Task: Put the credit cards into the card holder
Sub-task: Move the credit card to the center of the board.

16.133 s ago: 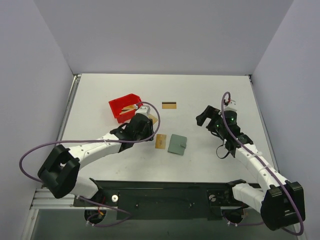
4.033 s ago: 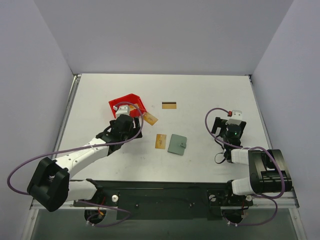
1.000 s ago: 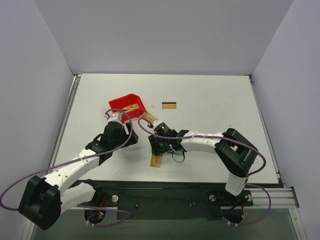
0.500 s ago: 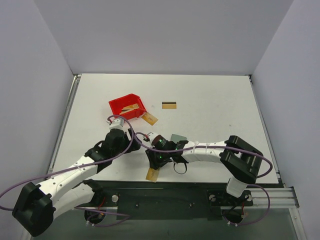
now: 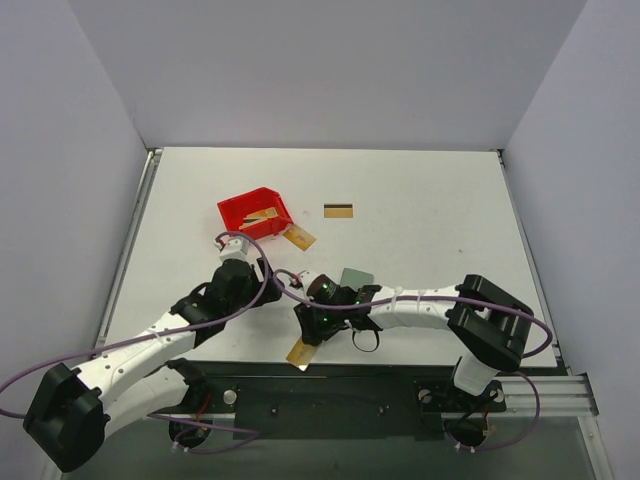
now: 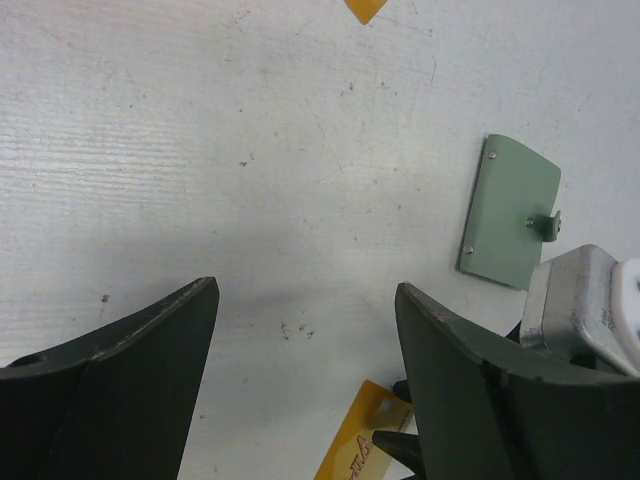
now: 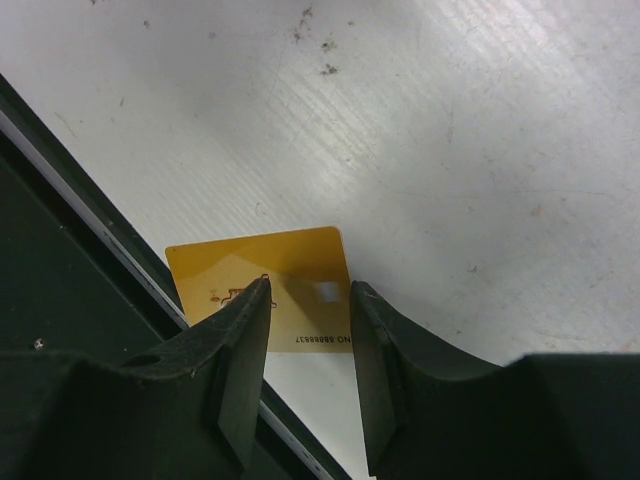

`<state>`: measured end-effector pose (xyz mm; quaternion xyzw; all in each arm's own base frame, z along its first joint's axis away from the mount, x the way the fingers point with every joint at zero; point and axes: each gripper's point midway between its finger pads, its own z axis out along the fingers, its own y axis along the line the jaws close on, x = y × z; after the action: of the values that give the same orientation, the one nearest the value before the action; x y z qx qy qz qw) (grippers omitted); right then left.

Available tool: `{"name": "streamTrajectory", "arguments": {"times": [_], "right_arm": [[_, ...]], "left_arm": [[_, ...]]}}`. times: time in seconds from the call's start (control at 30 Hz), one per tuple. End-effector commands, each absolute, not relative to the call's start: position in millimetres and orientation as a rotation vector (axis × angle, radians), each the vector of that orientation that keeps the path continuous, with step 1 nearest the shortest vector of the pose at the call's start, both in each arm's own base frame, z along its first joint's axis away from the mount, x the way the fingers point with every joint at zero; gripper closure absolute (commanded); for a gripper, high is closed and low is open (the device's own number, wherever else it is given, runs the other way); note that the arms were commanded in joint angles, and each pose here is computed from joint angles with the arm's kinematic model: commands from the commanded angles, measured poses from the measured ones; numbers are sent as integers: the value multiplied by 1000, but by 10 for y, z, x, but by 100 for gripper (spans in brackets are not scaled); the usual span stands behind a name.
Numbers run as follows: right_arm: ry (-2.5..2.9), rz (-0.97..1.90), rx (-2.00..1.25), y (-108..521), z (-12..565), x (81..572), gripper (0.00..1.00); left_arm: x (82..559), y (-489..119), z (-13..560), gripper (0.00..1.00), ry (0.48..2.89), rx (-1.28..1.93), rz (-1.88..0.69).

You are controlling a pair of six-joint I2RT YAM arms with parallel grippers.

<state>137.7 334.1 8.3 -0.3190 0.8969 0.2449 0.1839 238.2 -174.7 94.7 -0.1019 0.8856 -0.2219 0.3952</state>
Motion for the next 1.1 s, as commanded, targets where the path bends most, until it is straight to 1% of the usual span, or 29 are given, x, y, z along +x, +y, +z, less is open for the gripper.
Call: {"name": "streamTrajectory", "arguments": {"times": [0.0,0.2,0.37,0.43,0.57,0.67,0.8,0.93,1.07], "right_arm": [[2738,564,-1024,2882,-267,940,66],[2725,586,-1048,2915,-252,922,66],[2682,526,-984,2917,-206,1071,65],[2647,491,-914,2892,-125,1187,63],[2539,484,-709,2841,170,1459,56],[2511,557,-549,2836,392,1479,53],[2529,710,-352,2920,533,1336,52],[2542,829,-213,2985,569,1113,52],[2548,863,-106,3016,508,988,52]], "left_arm": [[2412,-1726,935,18,2231,-284,-542],[2412,-1731,918,18,2228,-289,-549],[2410,-1728,910,18,2233,-285,-544],[2407,-1747,923,18,2234,-269,-552],[2321,-1894,932,18,2257,-171,-633],[2193,-1999,909,21,2280,-106,-682],[1954,-2042,797,27,2327,-79,-718],[1735,-2018,754,32,2355,-111,-758],[1578,-1994,757,42,2354,-116,-803]]}}
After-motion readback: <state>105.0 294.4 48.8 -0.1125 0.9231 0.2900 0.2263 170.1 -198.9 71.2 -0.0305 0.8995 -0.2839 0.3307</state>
